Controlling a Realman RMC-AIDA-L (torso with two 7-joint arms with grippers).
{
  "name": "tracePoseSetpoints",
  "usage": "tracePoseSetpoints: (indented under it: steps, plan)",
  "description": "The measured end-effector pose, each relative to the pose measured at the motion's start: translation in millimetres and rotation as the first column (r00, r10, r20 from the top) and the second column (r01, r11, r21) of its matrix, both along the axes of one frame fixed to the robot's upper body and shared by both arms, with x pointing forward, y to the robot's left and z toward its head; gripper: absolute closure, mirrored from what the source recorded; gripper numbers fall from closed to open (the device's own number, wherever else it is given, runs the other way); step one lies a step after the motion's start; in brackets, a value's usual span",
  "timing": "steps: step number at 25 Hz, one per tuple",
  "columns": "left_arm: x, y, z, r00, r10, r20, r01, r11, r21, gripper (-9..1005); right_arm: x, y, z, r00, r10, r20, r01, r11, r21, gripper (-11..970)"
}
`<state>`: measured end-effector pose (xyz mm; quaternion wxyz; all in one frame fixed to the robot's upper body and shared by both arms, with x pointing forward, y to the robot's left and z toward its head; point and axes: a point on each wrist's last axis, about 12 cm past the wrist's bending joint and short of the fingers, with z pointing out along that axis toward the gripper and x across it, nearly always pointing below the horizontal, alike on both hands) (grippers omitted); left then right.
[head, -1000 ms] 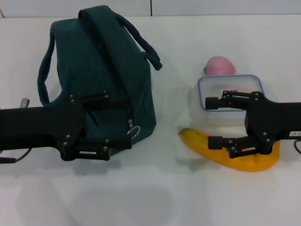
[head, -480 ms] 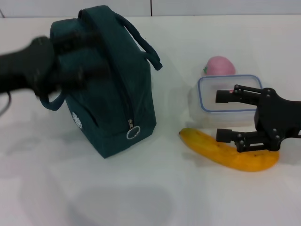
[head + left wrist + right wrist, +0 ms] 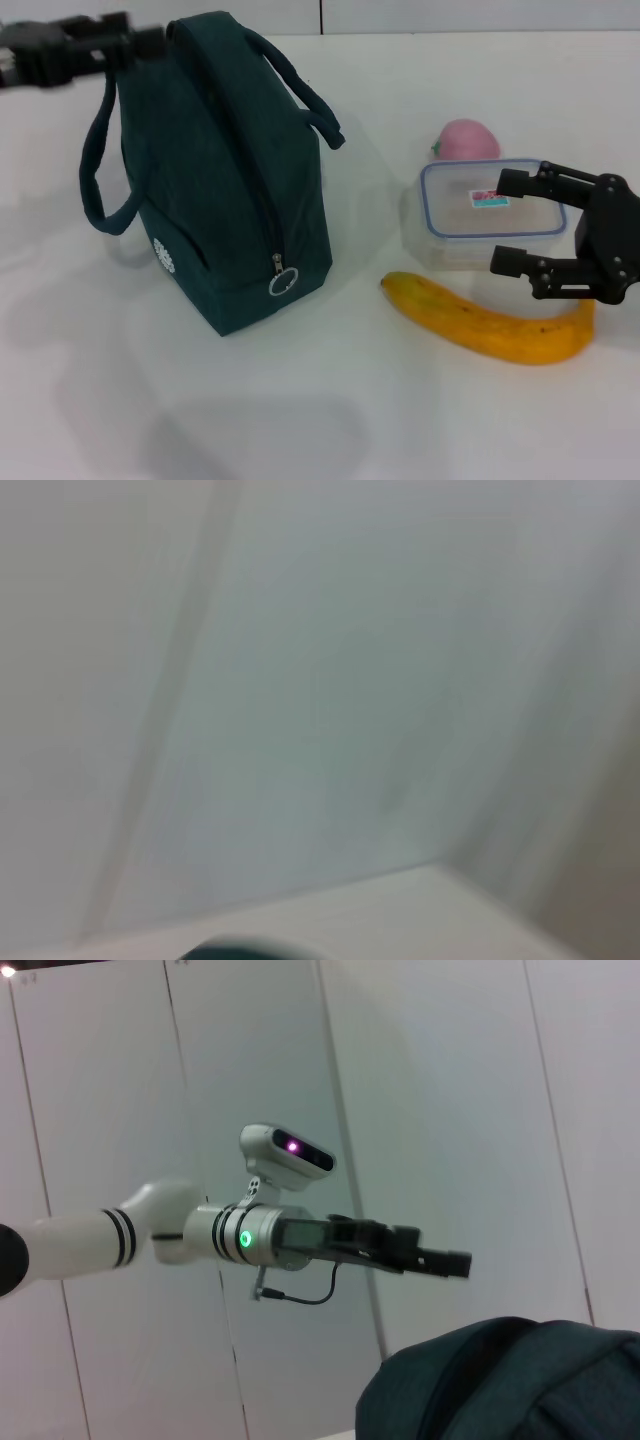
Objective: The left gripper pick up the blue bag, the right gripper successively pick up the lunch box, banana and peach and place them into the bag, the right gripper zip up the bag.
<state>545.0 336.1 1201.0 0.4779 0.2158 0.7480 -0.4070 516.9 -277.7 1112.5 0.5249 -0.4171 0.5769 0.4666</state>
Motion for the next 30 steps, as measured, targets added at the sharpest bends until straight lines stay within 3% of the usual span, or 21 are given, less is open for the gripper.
tracePoseSetpoints:
  steps: [4, 10, 16, 23, 30]
  plan:
    - [7.2, 8, 21.2, 0.973, 0.162, -0.164, -0.143, 0.982, 0.12, 196, 0.4, -1, -0.1, 1.0, -0.007, 0.001, 0.007, 1.0, -0.002, 84]
    - [-1.9, -3, 45.4, 0.931, 0.22, -0.29, -0.173, 0.969, 0.179, 206, 1.2, -2, -1.7, 1.0, -0.023, 0.009, 0.023, 1.0, -0.011, 85]
    - [2.6, -25, 29.7, 0.896, 0.222, -0.385, -0.148, 0.966, 0.214, 216, 1.4, -2, -1.9, 1.0, -0.026, 0.012, 0.026, 1.0, -0.012, 84]
    - [8.1, -34, 13.7, 0.869, 0.247, -0.428, -0.129, 0.949, 0.286, 227, 1.7, -2, -1.8, 1.0, -0.029, 0.013, 0.029, 1.0, -0.012, 84]
    - [11.4, -37, 6.3, 0.857, 0.244, -0.453, -0.118, 0.95, 0.288, 238, 1.9, -2, -1.9, 0.999, -0.03, 0.014, 0.03, 0.999, -0.012, 85]
